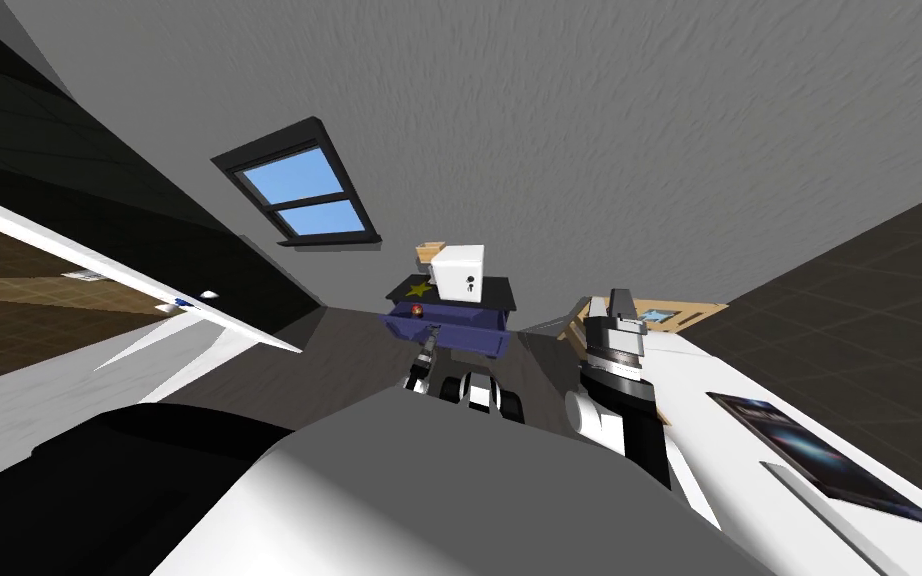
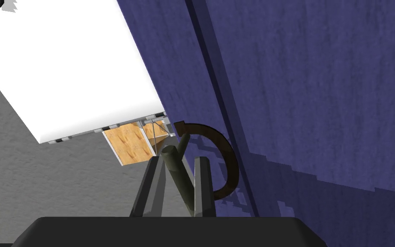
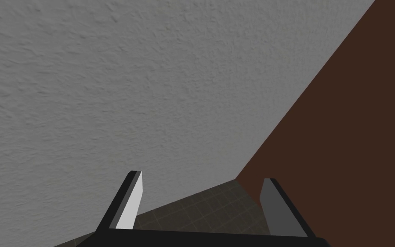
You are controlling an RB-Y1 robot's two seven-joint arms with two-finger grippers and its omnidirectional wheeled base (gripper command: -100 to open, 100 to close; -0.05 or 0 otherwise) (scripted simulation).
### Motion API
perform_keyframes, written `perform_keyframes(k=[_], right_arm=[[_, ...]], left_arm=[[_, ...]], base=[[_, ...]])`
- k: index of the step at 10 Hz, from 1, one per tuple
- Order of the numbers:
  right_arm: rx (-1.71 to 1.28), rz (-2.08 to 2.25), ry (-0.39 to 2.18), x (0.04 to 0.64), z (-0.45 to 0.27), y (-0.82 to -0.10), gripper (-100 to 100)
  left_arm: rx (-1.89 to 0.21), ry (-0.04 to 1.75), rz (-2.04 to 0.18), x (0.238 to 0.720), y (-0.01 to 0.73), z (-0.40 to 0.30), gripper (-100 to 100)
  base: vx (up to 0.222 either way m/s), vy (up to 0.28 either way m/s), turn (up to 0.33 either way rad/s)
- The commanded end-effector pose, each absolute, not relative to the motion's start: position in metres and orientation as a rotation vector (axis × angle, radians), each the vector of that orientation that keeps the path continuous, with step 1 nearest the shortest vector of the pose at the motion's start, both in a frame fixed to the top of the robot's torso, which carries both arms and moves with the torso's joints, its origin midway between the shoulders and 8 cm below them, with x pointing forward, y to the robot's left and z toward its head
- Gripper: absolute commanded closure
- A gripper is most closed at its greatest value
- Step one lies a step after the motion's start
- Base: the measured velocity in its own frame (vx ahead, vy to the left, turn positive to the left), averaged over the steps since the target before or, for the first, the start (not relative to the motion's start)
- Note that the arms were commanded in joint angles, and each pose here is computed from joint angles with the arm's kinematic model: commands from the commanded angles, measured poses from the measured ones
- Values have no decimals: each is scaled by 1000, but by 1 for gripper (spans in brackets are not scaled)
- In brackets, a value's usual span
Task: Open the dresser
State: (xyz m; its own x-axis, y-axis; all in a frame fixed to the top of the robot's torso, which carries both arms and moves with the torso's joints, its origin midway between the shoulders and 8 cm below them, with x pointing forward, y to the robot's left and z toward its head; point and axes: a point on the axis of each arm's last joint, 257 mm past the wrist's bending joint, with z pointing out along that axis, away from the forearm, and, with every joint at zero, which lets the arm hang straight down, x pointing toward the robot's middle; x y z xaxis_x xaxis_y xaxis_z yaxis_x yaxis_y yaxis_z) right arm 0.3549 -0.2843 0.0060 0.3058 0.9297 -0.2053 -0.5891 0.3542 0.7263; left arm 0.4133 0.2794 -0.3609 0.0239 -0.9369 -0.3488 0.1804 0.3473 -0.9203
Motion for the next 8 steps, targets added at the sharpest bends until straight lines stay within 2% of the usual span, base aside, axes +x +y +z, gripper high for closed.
perform_keyframes(k=[1, 2, 8], right_arm=[[592, 1086, 682, 355, 6, -284, 0], [592, 1086, 682, 355, 6, -284, 0], [592, 1086, 682, 355, 6, -284, 0]], left_arm=[[-804, 1215, -1029, 428, 280, -356, 100], [-813, 1227, -1028, 443, 286, -351, -100], [-813, 1229, -1034, 491, 296, -325, -100]], base=[[-106, 2, -28], [-102, -21, 7], [-83, -18, 7]])
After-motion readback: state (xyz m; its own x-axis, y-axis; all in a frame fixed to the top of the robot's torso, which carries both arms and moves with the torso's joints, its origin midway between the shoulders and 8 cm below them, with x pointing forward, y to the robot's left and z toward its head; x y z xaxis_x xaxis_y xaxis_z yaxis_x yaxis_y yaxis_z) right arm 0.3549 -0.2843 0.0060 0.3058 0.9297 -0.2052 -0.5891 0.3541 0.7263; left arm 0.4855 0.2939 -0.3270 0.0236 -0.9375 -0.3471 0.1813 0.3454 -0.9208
